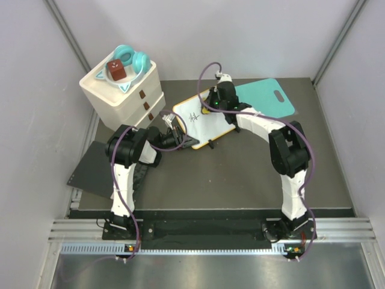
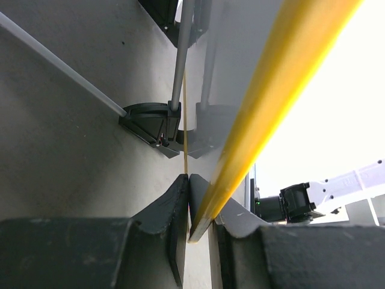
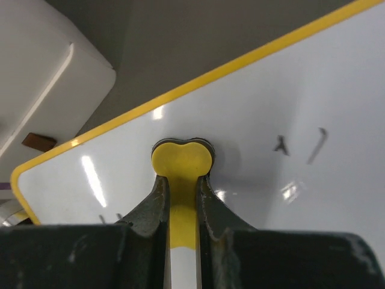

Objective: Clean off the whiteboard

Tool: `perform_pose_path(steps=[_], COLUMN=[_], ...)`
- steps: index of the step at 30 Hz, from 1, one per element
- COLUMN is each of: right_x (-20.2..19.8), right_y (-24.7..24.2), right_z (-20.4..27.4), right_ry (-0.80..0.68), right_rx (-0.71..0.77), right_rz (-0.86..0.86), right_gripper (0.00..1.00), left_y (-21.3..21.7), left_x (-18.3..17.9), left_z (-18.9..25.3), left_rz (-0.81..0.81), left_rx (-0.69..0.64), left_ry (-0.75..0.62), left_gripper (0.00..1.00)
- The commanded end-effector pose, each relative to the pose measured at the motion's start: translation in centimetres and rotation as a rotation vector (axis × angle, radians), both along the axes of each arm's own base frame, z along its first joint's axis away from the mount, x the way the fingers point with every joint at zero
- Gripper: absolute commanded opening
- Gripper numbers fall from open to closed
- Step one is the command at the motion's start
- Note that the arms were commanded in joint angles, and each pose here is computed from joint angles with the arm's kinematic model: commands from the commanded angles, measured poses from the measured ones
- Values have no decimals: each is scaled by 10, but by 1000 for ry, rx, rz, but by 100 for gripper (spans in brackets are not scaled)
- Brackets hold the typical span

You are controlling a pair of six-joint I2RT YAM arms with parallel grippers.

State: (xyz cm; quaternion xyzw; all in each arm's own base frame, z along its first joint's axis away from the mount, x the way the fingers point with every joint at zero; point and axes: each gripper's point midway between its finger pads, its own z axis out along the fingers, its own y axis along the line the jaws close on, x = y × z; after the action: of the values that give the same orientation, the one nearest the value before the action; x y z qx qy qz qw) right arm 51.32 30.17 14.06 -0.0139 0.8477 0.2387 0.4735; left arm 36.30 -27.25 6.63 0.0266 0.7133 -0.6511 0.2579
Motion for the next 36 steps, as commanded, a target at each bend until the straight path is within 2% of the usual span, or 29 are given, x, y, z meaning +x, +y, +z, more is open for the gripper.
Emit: perform_pose_path(steps=[1,7,11,16,26,29,36], right_x=[-65,-105,-113,-92,-38,-30,-42], right_y=[74,96,86,49,-30,-43,-23], right_z=[-53,-65,-71,-71,-65,-69,-67], right_ry=[126,155,133,90,92,98,102], right_rx=[-91,-127,-179,-268,-306,-323,-261], right_rz=[235,271,224,41,-232,-249,-144], right_gripper=[0,0,0,0,0,0,0], left_y=[-20,-21,-21,-21,-22,-22,-22], left_x=[-54,-54,-53,-55,-56,-56,-58], left_z=[32,34,34,34,35,35,34], left_rz=[-270,-270,-270,-277,-279,-279,-282], left_rx=[-70,-72,-73,-72,-73,-73,-71], left_ry=[-277,-278,-278,-277,-278,-281,-280], left_gripper=[22,22,22,22,22,21,22])
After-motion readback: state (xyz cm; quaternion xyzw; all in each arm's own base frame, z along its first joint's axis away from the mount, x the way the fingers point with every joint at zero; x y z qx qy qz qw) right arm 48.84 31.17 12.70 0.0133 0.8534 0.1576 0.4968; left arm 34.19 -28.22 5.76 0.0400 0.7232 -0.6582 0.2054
